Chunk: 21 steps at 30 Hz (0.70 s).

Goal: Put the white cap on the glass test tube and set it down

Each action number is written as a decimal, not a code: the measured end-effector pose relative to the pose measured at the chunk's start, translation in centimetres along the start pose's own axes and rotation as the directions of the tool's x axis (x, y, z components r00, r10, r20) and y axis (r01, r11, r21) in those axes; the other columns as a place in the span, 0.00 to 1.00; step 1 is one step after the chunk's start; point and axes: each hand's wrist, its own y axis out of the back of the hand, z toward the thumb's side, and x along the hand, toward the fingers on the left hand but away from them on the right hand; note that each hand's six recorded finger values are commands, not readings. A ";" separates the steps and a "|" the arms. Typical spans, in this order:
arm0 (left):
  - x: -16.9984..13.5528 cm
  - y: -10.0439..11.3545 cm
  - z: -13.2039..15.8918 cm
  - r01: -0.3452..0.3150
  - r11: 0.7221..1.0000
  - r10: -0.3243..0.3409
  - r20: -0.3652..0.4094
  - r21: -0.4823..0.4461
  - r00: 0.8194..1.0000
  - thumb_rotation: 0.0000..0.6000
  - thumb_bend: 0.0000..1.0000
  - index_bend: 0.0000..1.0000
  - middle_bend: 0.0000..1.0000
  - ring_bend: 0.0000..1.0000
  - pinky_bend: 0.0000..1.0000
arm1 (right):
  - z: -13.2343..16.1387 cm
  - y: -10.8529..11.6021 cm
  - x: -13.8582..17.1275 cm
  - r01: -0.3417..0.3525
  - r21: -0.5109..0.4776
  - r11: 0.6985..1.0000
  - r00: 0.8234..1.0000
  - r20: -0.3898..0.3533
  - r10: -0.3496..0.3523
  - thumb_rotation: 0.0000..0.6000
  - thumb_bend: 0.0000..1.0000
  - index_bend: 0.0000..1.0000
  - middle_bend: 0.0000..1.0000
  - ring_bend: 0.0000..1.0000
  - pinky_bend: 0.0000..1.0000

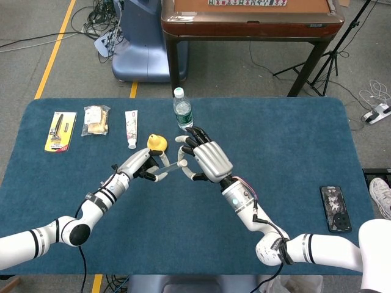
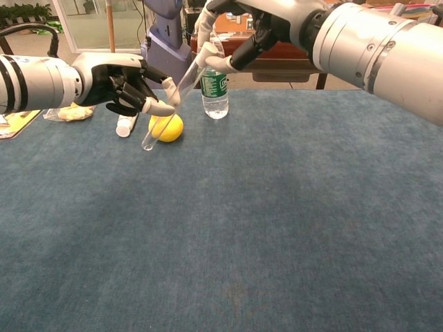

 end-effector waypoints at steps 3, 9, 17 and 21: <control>0.0 0.0 -0.1 0.001 1.000 -0.001 -0.001 0.003 1.000 1.00 0.29 0.58 1.00 1.00 1.00 | -0.1 -0.1 0.0 -0.009 0.006 1.000 1.000 0.000 0.009 1.00 0.41 0.64 0.21 0.00 0.00; -0.1 -0.1 -0.3 0.003 1.000 -0.003 -0.005 0.018 1.000 1.00 0.29 0.58 1.00 1.00 1.00 | -0.3 -0.1 0.2 -0.032 0.022 0.999 0.999 0.006 0.032 1.00 0.31 0.42 0.14 0.00 0.00; -0.2 0.2 -0.6 0.000 1.000 0.001 -0.013 0.031 1.000 1.00 0.29 0.58 1.00 1.00 1.00 | -0.5 0.2 0.4 -0.032 0.024 0.999 0.999 0.011 0.032 1.00 0.05 0.26 0.11 0.00 0.00; -0.3 0.2 -0.9 0.005 0.999 -0.004 -0.018 0.039 1.000 1.00 0.29 0.58 1.00 1.00 1.00 | -0.5 0.3 0.5 -0.029 0.022 0.999 1.000 0.010 0.028 1.00 0.04 0.24 0.11 0.00 0.00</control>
